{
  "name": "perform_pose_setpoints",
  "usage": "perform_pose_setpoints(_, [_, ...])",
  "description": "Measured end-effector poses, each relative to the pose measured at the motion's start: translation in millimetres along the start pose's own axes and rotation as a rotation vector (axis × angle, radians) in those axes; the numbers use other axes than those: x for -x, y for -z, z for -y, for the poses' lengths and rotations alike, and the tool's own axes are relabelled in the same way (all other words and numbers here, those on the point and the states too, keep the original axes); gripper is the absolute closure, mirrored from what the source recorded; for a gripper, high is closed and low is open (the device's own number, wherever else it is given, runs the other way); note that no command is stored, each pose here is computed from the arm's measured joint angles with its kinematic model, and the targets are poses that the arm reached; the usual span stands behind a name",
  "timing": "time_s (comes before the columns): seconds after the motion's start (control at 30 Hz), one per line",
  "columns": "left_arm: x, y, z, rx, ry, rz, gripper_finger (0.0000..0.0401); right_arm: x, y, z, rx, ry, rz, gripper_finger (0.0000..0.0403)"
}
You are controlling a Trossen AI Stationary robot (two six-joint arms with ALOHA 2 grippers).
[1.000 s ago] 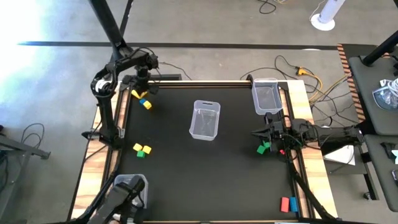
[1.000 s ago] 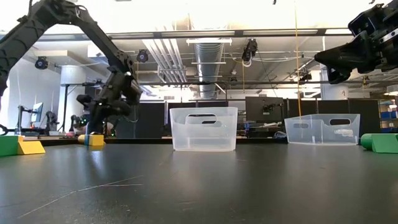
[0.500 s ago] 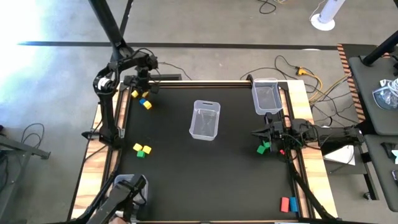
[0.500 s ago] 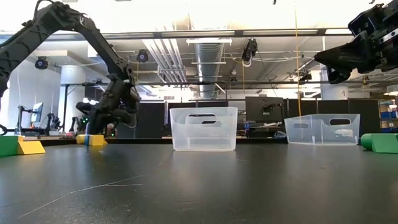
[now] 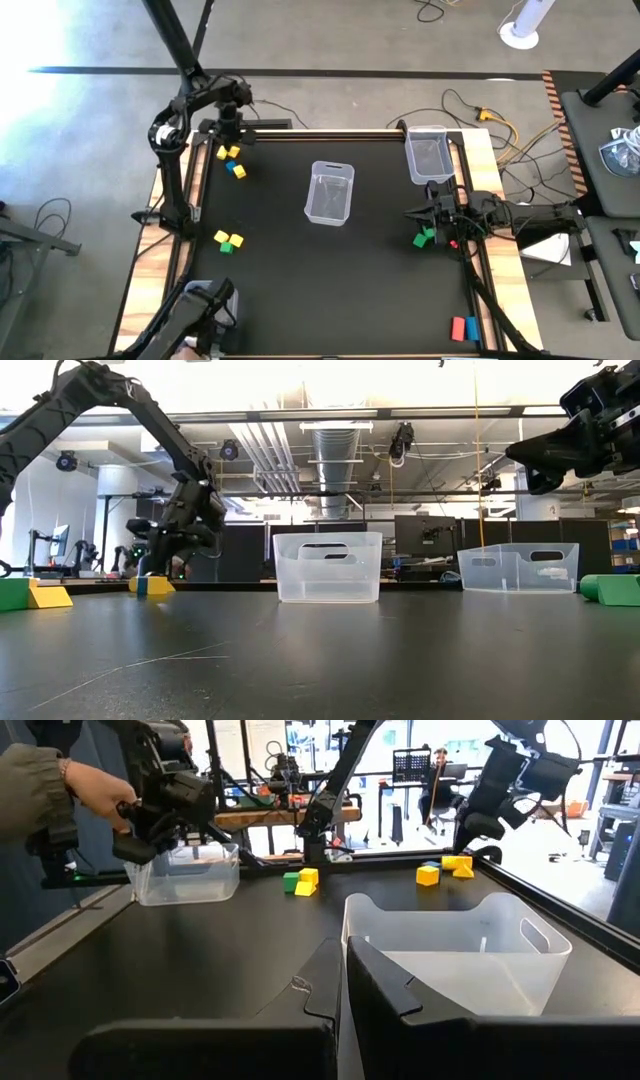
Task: Sort blocks by size
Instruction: Put the yellow cylindrical block into the bottom transparent bin
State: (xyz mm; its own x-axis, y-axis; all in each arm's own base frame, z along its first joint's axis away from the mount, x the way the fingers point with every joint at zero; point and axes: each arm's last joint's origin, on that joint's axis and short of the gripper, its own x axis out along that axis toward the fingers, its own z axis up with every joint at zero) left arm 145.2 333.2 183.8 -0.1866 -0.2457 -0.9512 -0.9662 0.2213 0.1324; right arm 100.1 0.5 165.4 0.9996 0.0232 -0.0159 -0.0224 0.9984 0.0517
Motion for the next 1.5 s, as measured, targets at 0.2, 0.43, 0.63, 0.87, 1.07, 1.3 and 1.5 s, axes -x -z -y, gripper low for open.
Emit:
perform_pose_setpoints(0.2, [14.6, 0.5, -1.9, 0.013, -0.069, 0.094, 0.0394, 0.0, 0.0, 0.0, 0.001, 0.000, 0.001, 0.0390])
perform_pose_setpoints(0.43, [10.9, 1.9, -1.7, 0.025, -0.079, 0.080, 0.0310, 0.0, 0.0, 0.0, 0.001, 0.000, 0.001, 0.0390])
perform_pose_setpoints(0.63, [6.2, 2.0, -1.6, 0.052, -0.085, 0.076, 0.0218, 0.0, 0.0, 0.0, 0.000, 0.000, 0.001, 0.0390])
perform_pose_setpoints(0.87, [-2.3, -6.2, -0.1, 0.028, -0.114, 0.090, 0.0192, 0.0, 0.0, 0.0, 0.000, 0.000, 0.000, 0.0390])
perform_pose_setpoints(1.07, [-4.8, -7.4, -0.3, 0.023, -0.111, 0.099, 0.0193, 0.0, 0.0, 0.0, 0.000, 0.000, 0.000, 0.0390])
perform_pose_setpoints(1.3, [-21.3, -3.8, -3.3, 0.026, -0.065, 0.037, 0.0208, 0.0, 0.0, 0.0, 0.000, 0.000, 0.000, 0.0390])
perform_pose_setpoints(1.5, [-22.7, -4.7, -7.0, 0.021, 0.001, 0.022, 0.0219, 0.0, 0.0, 0.0, -0.001, 0.000, 0.000, 0.0390])
